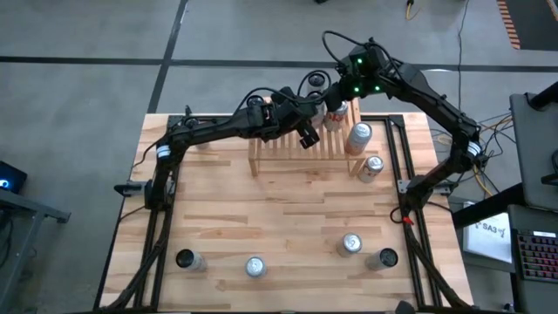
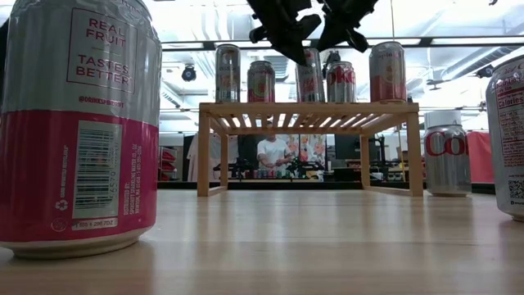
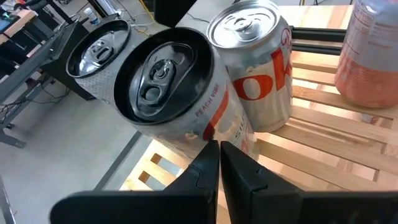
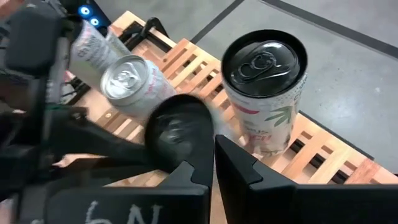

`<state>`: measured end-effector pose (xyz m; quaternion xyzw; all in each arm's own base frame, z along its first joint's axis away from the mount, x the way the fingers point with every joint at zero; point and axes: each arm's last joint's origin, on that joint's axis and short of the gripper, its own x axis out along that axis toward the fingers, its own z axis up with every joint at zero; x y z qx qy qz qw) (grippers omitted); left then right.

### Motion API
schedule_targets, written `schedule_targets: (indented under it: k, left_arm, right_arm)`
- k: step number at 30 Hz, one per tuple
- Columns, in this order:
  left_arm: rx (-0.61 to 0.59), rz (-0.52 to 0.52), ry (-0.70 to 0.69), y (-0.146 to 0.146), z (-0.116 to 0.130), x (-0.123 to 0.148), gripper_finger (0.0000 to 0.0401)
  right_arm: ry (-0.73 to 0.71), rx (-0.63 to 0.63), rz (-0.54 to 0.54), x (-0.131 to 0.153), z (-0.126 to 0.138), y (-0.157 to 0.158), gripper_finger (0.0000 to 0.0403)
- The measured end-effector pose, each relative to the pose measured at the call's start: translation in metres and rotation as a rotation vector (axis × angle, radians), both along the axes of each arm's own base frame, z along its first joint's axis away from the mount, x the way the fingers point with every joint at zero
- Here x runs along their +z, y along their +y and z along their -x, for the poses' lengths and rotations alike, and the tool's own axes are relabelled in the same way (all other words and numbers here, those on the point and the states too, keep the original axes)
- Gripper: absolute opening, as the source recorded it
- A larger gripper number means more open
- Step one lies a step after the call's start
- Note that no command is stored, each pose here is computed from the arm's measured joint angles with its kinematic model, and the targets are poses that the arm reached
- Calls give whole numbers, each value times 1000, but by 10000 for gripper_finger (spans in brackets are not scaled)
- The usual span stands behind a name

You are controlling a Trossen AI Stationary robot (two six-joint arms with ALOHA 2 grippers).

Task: Place canned beverage on shelf
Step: Put the left white soda can on the shelf aligned with the other white soda can, then put the blue soda can on the shelf

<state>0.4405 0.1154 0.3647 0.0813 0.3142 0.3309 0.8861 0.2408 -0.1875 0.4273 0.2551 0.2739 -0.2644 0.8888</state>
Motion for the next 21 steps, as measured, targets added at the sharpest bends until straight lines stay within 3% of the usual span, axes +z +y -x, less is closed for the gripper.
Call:
schedule_targets:
  k: [15,21]
  left_arm:
    - [-6,6,37,-3,2,-1,0]
    - [-20,13,59,-11,7,12,0]
  right_arm:
    - [-6,-12,0,4,5,4,9]
    - [-58,1,66,22,16,13,9]
